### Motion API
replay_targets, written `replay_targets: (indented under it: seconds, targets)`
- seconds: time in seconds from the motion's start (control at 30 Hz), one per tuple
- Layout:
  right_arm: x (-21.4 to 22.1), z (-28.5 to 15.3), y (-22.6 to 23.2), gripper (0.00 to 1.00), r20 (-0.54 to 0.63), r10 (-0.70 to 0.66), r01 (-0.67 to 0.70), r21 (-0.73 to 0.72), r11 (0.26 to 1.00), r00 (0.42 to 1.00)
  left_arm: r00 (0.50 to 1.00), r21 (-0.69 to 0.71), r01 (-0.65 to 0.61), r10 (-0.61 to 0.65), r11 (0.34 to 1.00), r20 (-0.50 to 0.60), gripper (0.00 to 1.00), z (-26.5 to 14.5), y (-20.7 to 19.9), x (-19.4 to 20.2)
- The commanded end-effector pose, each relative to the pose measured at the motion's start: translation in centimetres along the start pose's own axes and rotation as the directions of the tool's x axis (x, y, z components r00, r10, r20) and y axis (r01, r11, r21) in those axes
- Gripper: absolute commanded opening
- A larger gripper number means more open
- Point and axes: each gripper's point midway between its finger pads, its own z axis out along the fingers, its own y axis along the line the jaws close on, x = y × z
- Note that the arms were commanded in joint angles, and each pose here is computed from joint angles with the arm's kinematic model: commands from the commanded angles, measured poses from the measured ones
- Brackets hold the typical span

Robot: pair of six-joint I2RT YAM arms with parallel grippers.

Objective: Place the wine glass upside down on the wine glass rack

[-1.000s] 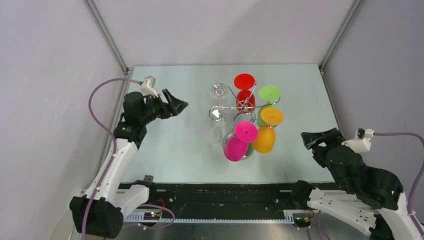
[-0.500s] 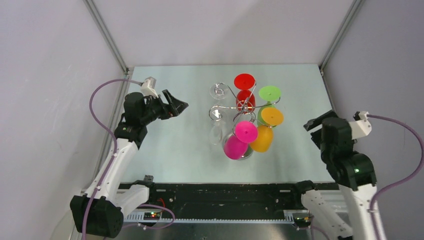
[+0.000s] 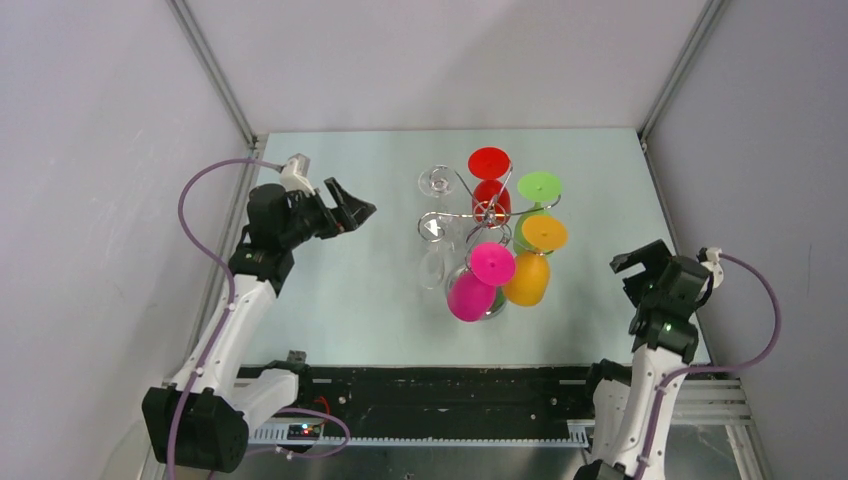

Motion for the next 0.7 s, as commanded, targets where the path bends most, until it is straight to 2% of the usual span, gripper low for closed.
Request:
replay_targets:
  seconds: [0.0, 0.13, 0.23, 0.67]
  targets:
    - [-3.1, -0.6, 2.0, 0.99, 0.222, -0.072, 0.105, -0.139, 0.985, 0.972, 0.999, -0.017, -0.007, 0.008, 1.0, 0.037, 1.0, 0.0, 0.6, -0.7]
    - [-2.7, 0.0, 0.1, 0.99, 0.258, -0.091, 0.117, -0.087, 0.989, 0.962, 0.999, -0.026, -0.004, 0.005, 1.0, 0.037, 1.0, 0.1, 0.8, -0.7]
    - [-1.7, 0.6, -0.6, 1.0, 0.235, -0.111, 0.132, -0.077, 0.988, 0.966, 0.999, -0.028, 0.001, -0.001, 1.0, 0.033, 1.0, 0.2, 0.9, -0.7]
    - [-0.6, 1.3, -0.4, 1.0, 0.186, -0.126, 0.147, -0.103, 0.984, 0.974, 0.998, -0.047, -0.024, 0.027, 0.999, 0.065, 1.0, -0.5, 1.1, -1.1]
